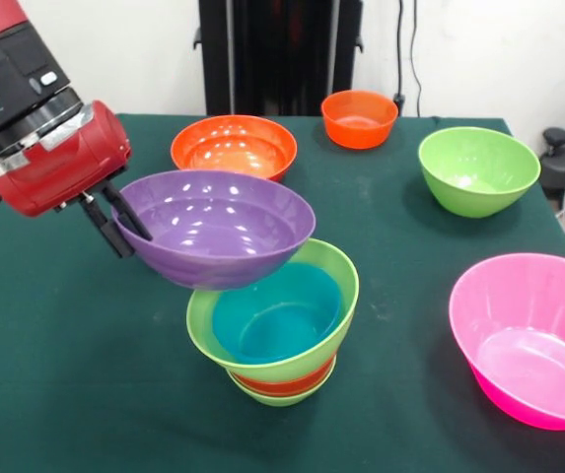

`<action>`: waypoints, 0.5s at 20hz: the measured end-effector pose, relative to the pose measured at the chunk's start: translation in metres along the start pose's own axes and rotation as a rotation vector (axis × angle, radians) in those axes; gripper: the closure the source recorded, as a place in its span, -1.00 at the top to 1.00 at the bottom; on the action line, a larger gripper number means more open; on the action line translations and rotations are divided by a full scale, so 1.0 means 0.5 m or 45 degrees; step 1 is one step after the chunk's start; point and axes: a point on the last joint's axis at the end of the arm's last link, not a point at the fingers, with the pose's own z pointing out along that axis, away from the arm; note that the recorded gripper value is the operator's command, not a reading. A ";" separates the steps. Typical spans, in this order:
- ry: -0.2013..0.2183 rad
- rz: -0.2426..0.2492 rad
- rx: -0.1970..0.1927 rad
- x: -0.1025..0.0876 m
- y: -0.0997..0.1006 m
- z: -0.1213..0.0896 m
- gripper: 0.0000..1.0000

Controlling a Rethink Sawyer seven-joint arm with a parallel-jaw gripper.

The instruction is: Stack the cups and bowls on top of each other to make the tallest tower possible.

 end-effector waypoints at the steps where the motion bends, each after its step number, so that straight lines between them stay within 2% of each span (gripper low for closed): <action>1: 0.001 -0.002 -0.001 0.002 0.002 0.001 -1.00; 4: 0.009 -0.013 -0.009 0.013 0.012 0.006 -1.00; 10: 0.031 -0.044 -0.058 0.040 0.033 0.017 -1.00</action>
